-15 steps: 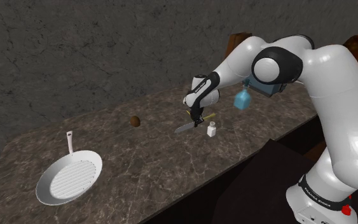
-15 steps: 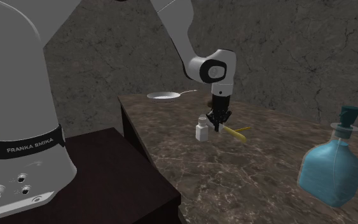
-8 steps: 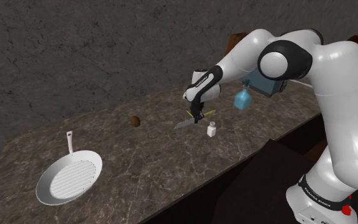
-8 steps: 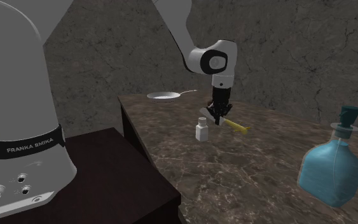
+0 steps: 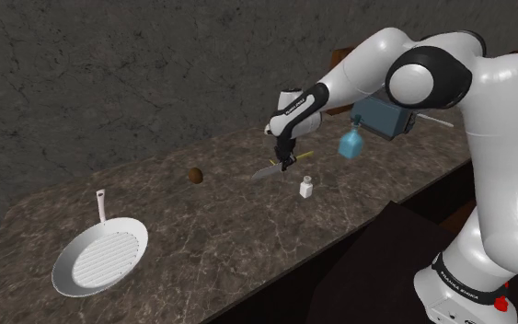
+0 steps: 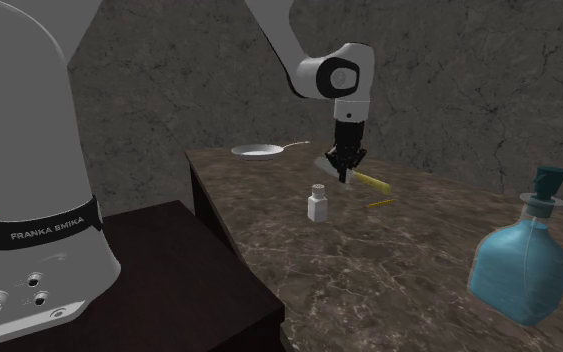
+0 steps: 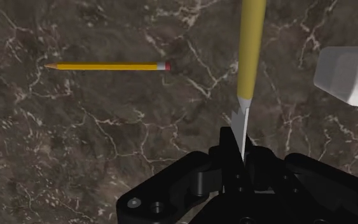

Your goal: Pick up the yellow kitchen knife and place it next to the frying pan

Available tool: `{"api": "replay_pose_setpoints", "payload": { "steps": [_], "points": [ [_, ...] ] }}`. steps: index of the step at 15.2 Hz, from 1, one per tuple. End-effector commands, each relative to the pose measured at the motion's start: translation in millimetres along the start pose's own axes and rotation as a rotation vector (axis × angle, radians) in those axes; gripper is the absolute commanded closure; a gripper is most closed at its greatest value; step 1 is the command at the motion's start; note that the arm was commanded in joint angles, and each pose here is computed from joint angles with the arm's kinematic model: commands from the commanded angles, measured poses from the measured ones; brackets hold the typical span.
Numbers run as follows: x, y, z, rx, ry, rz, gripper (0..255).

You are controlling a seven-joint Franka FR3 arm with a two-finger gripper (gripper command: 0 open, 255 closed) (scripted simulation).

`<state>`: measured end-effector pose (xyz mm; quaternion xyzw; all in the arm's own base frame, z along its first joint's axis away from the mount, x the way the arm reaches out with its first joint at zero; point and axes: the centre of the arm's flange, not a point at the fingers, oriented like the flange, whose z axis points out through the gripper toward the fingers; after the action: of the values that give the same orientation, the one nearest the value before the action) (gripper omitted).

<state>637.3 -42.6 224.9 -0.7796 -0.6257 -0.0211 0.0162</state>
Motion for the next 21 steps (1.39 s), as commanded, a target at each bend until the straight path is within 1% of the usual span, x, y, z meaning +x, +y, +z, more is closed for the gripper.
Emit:
{"api": "replay_pose_setpoints", "payload": {
  "steps": [1, 8, 9, 21],
  "points": [
    [0, 1, -10, 0.0, 0.0, 0.0, 255],
    [2, 1, -47, 0.0, 0.0, 0.0, 255],
    [2, 1, -49, 0.0, 0.0, 0.0, 255],
    [160, 7, -40, 0.0, 0.0, 0.0, 255]
  ]
}}
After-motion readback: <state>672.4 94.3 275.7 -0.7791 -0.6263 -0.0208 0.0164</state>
